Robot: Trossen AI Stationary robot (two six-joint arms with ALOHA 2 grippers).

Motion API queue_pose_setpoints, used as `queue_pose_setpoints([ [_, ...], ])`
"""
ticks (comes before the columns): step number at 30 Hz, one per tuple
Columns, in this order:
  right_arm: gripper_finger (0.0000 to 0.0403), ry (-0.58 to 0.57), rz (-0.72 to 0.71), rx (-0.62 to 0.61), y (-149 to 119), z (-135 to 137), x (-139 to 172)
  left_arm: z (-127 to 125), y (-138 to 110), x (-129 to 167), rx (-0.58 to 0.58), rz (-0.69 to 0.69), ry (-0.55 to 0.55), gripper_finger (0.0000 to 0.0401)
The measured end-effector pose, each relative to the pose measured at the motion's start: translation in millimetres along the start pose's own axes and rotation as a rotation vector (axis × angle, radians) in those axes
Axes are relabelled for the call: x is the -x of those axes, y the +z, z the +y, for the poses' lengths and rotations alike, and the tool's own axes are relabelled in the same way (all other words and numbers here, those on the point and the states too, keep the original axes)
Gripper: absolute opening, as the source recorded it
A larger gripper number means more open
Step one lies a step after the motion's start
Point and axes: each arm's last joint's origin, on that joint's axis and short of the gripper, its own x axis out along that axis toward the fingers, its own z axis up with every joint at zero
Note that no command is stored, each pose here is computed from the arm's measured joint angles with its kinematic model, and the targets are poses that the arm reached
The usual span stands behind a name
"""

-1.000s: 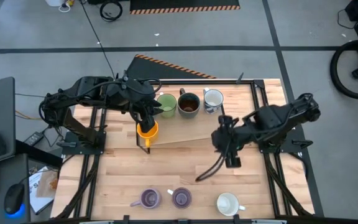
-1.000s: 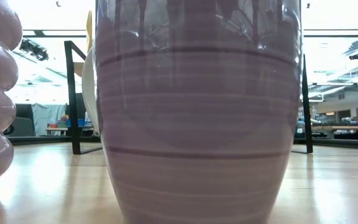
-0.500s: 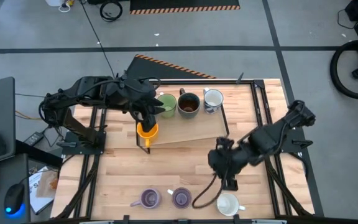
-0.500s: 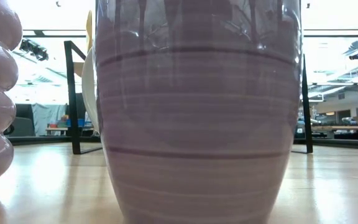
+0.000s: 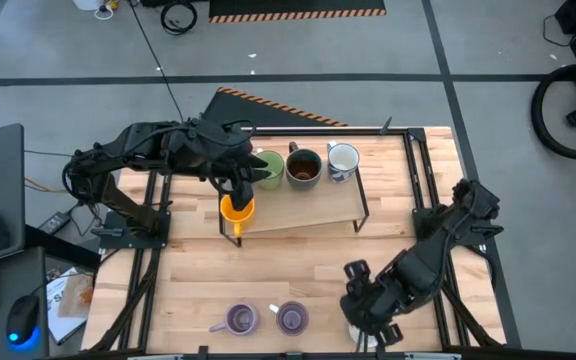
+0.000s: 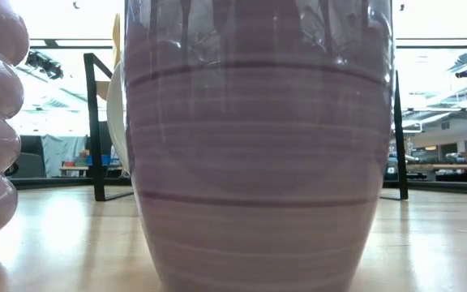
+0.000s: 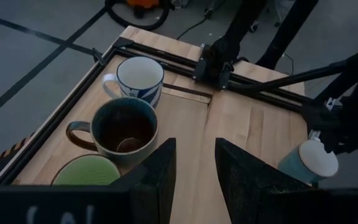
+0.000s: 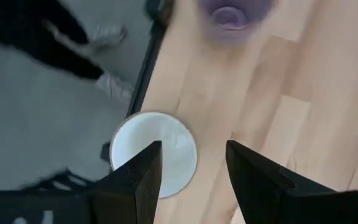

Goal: Place coffee mugs
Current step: Put the blue mug on the shelf

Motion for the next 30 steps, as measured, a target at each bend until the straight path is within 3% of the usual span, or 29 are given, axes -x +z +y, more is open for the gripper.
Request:
queue_pose_setpoints([
  [7, 0.0183, 0.082, 0.109, 0.185, 7, 1, -31, 0, 0, 0, 0.000, 0.000, 0.000, 0.0117],
  [14, 0.0183, 0.103, 0.095, 0.252, 18, -10, -44, 0, 0, 0, 0.000, 0.000, 0.000, 0.0117],
  [19, 0.0183, 0.122, 0.115, 0.384, 16, -8, -62, 0, 0, 0, -0.001, 0.001, 0.000, 0.0117],
  [30, 0.0182, 0.200, 0.083, 0.461, 10, -7, -89, 6, 2, 4, 0.013, -0.015, 0.013, 0.0117],
])
